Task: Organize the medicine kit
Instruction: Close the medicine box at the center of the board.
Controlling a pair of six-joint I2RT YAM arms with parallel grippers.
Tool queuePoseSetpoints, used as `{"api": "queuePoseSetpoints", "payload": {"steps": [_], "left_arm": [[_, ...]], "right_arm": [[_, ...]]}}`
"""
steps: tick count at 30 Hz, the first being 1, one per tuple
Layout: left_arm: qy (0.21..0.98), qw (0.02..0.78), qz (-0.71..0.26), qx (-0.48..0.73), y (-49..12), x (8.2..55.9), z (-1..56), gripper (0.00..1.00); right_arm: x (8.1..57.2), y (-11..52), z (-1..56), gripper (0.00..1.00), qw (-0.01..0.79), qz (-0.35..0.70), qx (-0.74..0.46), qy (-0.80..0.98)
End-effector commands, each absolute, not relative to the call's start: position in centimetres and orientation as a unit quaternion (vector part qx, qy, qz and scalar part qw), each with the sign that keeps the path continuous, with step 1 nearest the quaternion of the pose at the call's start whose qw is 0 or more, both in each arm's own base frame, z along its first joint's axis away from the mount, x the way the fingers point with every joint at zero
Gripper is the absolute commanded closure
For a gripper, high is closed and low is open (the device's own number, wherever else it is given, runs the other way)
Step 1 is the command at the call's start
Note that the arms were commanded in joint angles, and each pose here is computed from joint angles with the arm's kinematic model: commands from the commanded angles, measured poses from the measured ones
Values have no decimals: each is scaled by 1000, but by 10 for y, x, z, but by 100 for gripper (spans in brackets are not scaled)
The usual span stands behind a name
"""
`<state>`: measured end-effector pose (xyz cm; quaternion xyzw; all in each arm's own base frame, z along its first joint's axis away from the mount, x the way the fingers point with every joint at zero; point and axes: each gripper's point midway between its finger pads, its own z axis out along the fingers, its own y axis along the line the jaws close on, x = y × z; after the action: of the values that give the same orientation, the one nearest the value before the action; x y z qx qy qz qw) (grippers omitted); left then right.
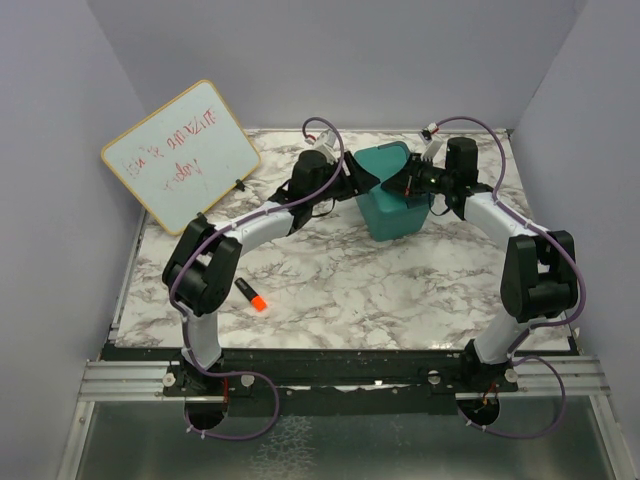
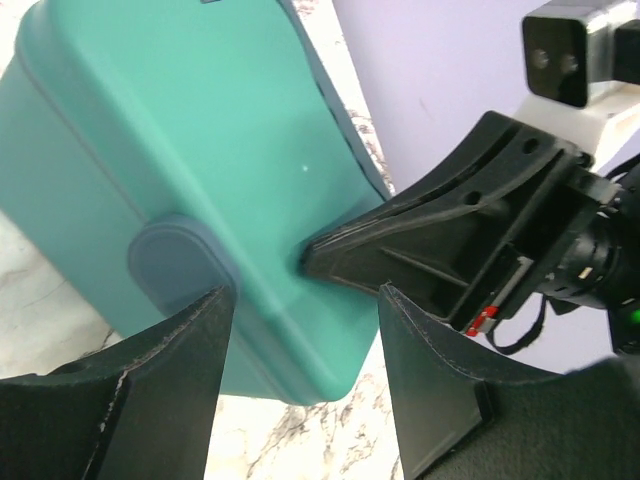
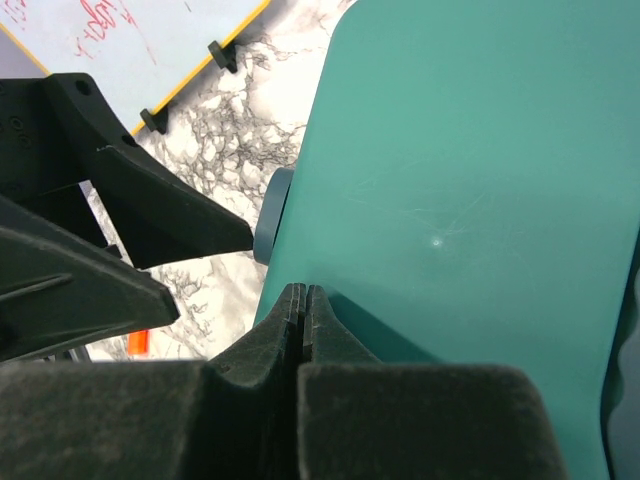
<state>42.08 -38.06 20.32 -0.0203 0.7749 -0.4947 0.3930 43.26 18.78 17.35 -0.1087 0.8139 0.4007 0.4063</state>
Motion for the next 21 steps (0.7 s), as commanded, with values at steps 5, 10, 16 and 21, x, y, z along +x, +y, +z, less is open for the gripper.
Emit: {"api": "queuePoseSetpoints", "payload": {"steps": [5,10,16,21], "left_arm": [[748,406,-524,8,-395,413,236,39],[751,411,-517,9,-393,414,234,39],[760,417,-499,0,-386,415,225,39],[770,396,-500,-2,-387,408,231,38]], "right_arm": [[403,183,114,100,316,386,-80,863],[403,183,114,100,315,386,-81,863],[402,183,115,100,316,386,-81,863],[403,182,115,100,317,384,-79,864]]}}
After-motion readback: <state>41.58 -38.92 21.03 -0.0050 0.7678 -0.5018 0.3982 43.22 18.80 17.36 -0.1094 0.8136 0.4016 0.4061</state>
